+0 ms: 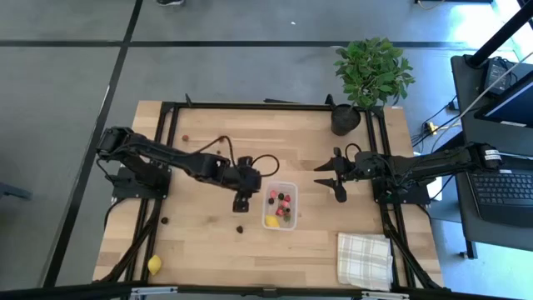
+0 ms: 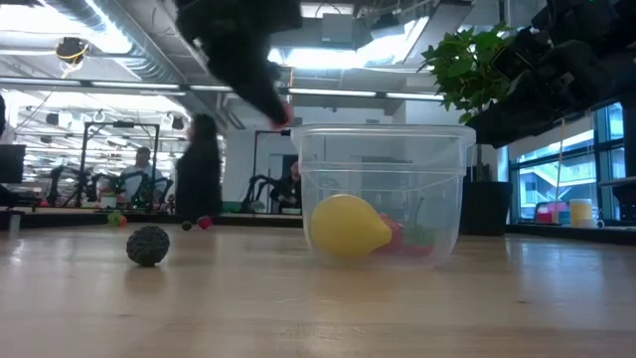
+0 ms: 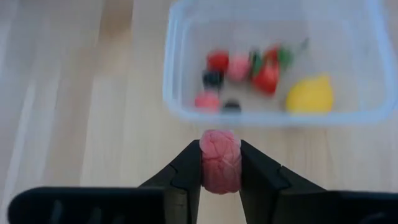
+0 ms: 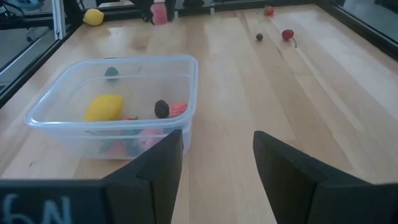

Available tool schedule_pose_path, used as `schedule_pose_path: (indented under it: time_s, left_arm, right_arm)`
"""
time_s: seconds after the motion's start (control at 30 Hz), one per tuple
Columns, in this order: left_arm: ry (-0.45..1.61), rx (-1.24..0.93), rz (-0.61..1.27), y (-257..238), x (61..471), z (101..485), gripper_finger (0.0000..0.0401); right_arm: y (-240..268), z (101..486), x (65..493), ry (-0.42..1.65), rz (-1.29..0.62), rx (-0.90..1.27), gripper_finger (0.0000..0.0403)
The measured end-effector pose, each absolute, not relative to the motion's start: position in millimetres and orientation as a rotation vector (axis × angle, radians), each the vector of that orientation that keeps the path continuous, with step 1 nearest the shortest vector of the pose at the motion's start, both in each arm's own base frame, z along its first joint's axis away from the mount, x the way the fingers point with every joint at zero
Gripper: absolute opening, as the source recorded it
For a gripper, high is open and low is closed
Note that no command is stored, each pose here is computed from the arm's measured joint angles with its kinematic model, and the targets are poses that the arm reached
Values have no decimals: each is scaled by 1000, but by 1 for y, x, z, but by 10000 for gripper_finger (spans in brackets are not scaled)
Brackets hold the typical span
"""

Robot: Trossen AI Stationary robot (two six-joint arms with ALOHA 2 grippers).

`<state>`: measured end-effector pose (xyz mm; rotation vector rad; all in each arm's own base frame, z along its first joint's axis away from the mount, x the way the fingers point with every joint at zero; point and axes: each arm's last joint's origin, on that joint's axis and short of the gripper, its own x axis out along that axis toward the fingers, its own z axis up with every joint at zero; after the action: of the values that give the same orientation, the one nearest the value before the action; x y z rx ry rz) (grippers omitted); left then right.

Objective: Pick and placing Produce into tupperware
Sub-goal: Put the peach into the transparent bin

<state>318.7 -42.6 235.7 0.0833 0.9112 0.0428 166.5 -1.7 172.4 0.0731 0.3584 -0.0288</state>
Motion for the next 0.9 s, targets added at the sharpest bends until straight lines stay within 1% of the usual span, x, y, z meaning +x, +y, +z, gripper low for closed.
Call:
schedule_pose_path:
  time_s: [0.27,0.57,0.6,0.9]
  left_arm:
    - [742,133,-49,-39,334,245,82]
    - [628,180,-123,-43,347,245,83]
    - [607,181,-134,-44,351,244,83]
    - [669,170,-185,-46,369,204,83]
  right_arm:
    - [-2,172,166,359,-29,70,198]
    - [-2,172,166,360,-29,70,198]
    - [-2,172,166,361,-29,70,198]
    - [-2,171,166,370,-29,73,198]
